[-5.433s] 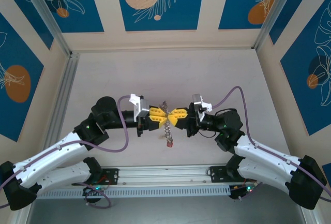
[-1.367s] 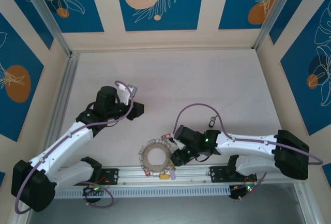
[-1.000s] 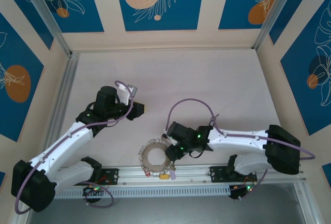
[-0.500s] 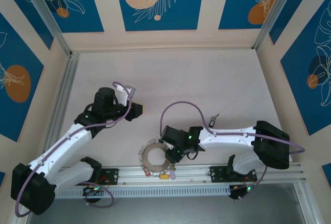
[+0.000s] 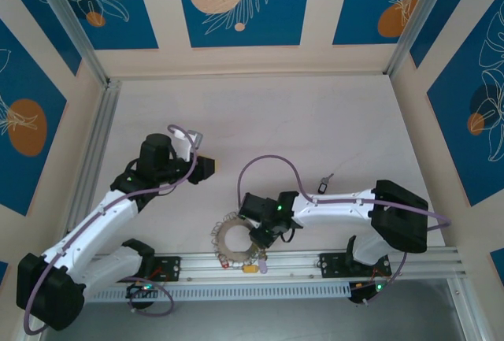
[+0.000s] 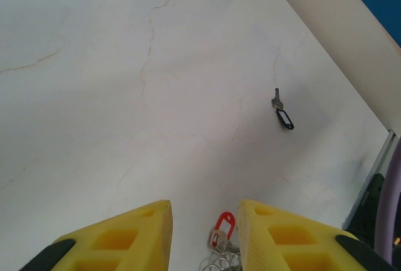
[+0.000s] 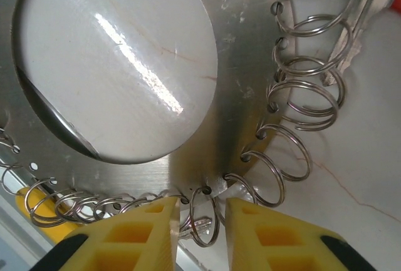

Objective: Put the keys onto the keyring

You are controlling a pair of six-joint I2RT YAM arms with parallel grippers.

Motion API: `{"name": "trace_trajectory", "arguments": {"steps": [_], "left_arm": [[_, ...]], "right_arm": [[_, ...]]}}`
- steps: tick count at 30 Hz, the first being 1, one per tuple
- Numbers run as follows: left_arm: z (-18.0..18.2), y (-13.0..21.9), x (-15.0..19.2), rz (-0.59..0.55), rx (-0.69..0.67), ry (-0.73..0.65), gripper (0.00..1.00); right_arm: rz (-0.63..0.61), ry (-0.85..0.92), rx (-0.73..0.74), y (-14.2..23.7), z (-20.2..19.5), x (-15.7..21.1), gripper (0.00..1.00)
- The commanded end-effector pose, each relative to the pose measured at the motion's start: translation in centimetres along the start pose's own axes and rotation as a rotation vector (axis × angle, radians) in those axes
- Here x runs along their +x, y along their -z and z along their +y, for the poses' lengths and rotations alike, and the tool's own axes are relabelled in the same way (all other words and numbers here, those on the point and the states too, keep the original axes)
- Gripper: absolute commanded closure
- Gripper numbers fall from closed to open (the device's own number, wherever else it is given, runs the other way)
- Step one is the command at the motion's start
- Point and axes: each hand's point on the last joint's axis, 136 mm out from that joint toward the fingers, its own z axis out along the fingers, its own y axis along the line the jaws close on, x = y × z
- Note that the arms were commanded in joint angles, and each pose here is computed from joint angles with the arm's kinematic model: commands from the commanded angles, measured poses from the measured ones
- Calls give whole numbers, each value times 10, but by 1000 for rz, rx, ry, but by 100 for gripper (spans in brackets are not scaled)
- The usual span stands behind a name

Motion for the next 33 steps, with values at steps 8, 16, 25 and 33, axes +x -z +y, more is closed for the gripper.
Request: {"name": "trace_trajectory", "arguments": {"steps": [8,16,25,33], "left_arm": [[-3,6,-5,-24,34,23,68],[-3,10,-8,-39,39,24,69],[-4,14,-12,-56,40,23,68],[-3,17,-13,-64,37,24,69]], "right_arm": [[50,23,22,1,3,2,76],[80,43,35,-3,4,3,76],[92,61,48,-2,4,3,83],[89,69,55,-1,3,2,96]]}}
